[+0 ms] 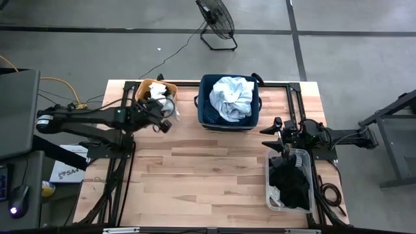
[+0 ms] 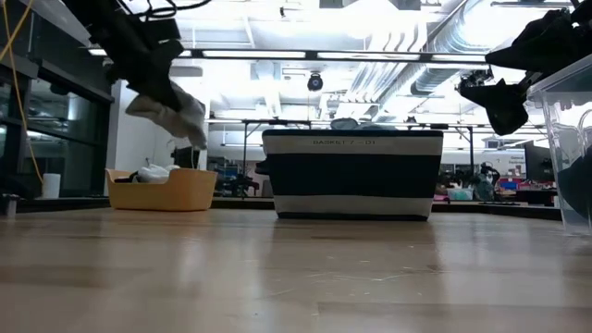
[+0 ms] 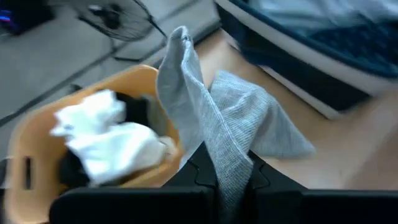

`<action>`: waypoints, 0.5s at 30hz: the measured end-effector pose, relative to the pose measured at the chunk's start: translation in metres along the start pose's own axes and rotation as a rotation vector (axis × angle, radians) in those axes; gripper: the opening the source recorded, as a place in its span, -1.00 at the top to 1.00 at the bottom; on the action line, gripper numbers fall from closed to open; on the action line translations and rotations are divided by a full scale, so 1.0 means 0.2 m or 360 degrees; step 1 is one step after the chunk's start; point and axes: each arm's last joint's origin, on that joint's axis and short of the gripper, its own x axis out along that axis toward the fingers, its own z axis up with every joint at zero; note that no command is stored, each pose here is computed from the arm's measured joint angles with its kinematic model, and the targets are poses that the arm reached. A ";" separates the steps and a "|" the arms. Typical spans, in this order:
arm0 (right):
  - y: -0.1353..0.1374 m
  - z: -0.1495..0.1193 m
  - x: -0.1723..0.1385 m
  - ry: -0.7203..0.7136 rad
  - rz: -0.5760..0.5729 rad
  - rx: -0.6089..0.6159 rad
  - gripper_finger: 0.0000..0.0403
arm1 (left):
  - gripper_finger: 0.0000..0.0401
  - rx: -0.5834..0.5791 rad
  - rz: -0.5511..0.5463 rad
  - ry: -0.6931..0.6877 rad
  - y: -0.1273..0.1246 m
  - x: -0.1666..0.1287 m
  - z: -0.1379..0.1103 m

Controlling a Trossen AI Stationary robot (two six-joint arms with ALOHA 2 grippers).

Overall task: Pick & Place Cloths
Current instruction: Put the gray sock into the yellow bin

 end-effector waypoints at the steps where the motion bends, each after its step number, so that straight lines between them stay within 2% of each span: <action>1: 0.00 0.00 0.00 0.0000 0.0000 0.0000 -0.37 | 0.96 -0.0024 0.0035 -0.0021 0.02 0.00 0.01; 6: 0.00 0.00 0.00 0.0000 0.0000 0.0000 -0.37 | 0.96 -0.0165 0.0266 -0.0025 0.14 0.03 0.04; 15: 0.00 0.00 0.00 -0.0001 0.0001 0.0000 -0.37 | 0.96 -0.0331 0.0683 0.0195 0.33 0.18 0.03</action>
